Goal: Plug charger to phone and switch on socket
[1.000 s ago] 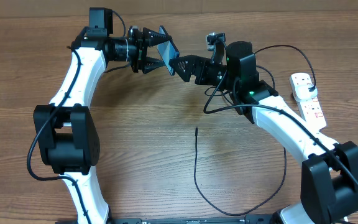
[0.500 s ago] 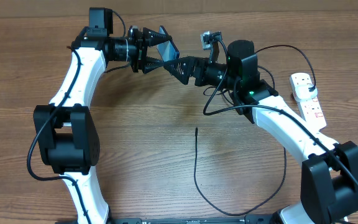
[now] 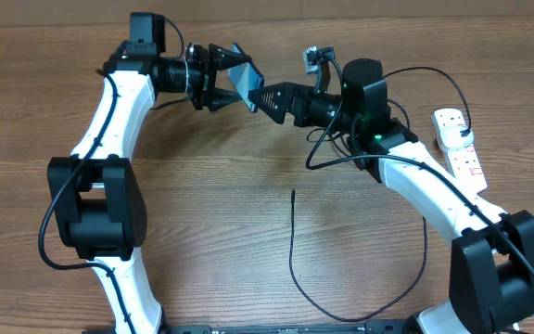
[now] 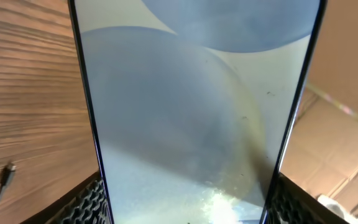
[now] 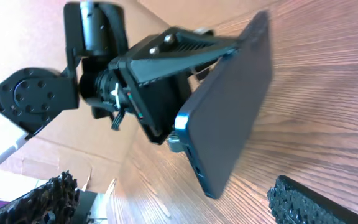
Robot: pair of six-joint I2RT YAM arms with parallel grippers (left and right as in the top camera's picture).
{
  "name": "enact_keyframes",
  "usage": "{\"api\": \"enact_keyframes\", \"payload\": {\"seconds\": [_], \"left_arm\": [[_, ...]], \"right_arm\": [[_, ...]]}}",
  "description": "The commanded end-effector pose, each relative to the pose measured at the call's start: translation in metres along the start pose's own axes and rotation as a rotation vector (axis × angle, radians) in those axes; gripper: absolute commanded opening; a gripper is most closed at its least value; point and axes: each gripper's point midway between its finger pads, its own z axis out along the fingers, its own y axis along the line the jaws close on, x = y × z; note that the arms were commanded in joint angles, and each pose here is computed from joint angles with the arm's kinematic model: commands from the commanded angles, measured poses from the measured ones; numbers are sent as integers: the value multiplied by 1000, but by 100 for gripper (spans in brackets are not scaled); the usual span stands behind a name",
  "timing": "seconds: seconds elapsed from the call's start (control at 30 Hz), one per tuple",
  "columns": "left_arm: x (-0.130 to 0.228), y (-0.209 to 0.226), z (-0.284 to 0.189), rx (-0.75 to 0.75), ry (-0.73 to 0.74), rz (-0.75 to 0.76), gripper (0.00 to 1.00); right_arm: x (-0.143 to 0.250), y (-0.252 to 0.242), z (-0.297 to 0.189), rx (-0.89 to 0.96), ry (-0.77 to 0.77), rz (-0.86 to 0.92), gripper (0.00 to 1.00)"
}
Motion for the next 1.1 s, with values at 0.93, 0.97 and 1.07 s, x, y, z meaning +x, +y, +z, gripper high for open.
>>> {"api": "enact_keyframes", "payload": {"seconds": [0.93, 0.97, 1.07], "left_arm": [[1, 58, -37, -338, -289, -295, 4], [3, 60, -36, -347, -288, -300, 4], [9, 65, -35, -376, -283, -316, 5]], "right_arm": [[45, -12, 20, 172, 75, 375, 98], [47, -11, 21, 173, 80, 375, 97], [58, -15, 24, 214, 95, 386, 96]]}}
